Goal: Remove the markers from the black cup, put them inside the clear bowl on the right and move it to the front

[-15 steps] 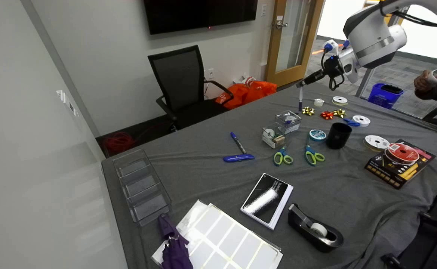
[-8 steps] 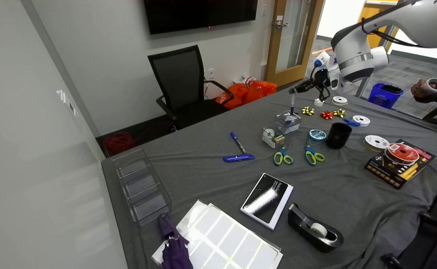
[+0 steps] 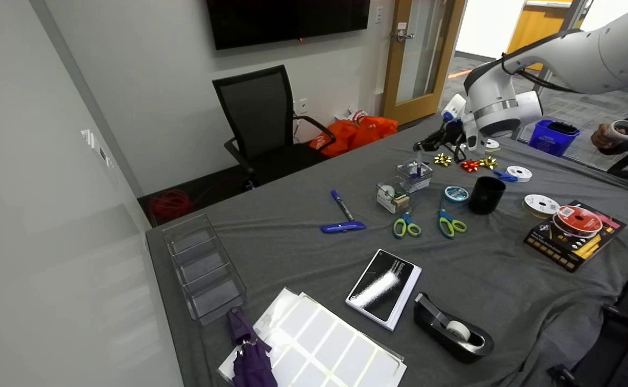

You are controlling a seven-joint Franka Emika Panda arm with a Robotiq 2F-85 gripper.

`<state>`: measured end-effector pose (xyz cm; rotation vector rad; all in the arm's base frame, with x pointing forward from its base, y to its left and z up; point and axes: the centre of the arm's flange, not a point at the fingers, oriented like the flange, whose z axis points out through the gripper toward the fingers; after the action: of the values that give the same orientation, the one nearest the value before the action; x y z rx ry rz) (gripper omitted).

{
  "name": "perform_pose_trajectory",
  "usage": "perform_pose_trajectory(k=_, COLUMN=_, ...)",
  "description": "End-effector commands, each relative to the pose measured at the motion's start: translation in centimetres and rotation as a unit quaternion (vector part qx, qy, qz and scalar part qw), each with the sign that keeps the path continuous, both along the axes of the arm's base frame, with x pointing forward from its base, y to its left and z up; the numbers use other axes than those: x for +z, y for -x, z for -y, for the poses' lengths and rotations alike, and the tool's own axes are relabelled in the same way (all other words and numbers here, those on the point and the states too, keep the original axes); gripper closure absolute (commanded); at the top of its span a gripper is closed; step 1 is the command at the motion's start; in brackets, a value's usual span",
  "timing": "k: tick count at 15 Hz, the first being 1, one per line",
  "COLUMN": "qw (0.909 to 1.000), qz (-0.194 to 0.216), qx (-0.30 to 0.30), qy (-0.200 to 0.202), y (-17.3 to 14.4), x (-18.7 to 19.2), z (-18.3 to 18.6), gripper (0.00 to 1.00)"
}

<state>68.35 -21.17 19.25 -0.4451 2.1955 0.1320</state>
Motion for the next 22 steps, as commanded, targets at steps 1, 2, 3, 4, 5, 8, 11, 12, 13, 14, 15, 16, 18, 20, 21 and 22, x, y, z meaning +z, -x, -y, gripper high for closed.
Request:
perform_pose_trajectory(k=1, qw=0.9997, qz=-0.01, qx=-0.011, qy=0.021, y=-0.3, x=-1.8, z=-0.2, gripper=0.96)
perform_pose_trajectory(k=2, qw=0.9994, qz=-0.022, qx=-0.012, qy=0.024, y=-0.2, x=-2.1, z=-0.3, gripper=0.96)
perform_pose_trajectory(k=3, qw=0.999, qz=-0.033, qx=-0.014, qy=0.028, y=-0.1, x=-2.4, z=-0.4, gripper=0.96)
perform_pose_trajectory(k=4, qw=0.9984, qz=-0.044, qx=-0.017, qy=0.031, y=-0.2, x=-2.4, z=-0.5, gripper=0.96)
perform_pose_trajectory(k=5, qw=0.998, qz=-0.05, qx=-0.021, qy=0.034, y=-0.4, x=-2.3, z=-0.7, gripper=0.88)
perform_pose_trajectory(k=8, qw=0.997, qz=-0.061, qx=-0.028, qy=0.038, y=-0.5, x=-1.8, z=-0.9, gripper=0.53)
perform_pose_trajectory(k=11, qw=0.9965, qz=-0.072, qx=-0.021, qy=0.036, y=-0.1, x=-1.6, z=-0.9, gripper=0.3)
perform_pose_trajectory(k=12, qw=0.9965, qz=-0.073, qx=-0.019, qy=0.035, y=0.1, x=-1.4, z=-0.8, gripper=0.23)
perform_pose_trajectory(k=13, qw=0.9965, qz=-0.074, qx=-0.015, qy=0.036, y=0.4, x=-1.3, z=-0.7, gripper=0.16)
perform_pose_trajectory(k=14, qw=0.9966, qz=-0.073, qx=-0.009, qy=0.036, y=0.7, x=-1.0, z=-0.5, gripper=0.1)
perform_pose_trajectory(k=15, qw=0.9967, qz=-0.073, qx=-0.003, qy=0.037, y=1.0, x=-0.7, z=-0.4, gripper=0.02)
perform_pose_trajectory(k=16, qw=0.9966, qz=-0.073, qx=0.003, qy=0.037, y=1.3, x=-0.4, z=-0.2, gripper=0.01)
perform_pose_trajectory(k=18, qw=0.9957, qz=-0.081, qx=0.016, qy=0.041, y=2.0, x=0.4, z=0.2, gripper=0.0)
perform_pose_trajectory(k=20, qw=0.9934, qz=-0.099, qx=0.033, qy=0.049, y=2.6, x=1.3, z=0.7, gripper=0.0)
perform_pose_trajectory(k=21, qw=0.9921, qz=-0.106, qx=0.041, qy=0.052, y=2.9, x=1.6, z=1.0, gripper=0.0)
perform_pose_trajectory(k=22, qw=0.9905, qz=-0.116, qx=0.049, qy=0.056, y=3.2, x=2.2, z=1.4, gripper=0.0)
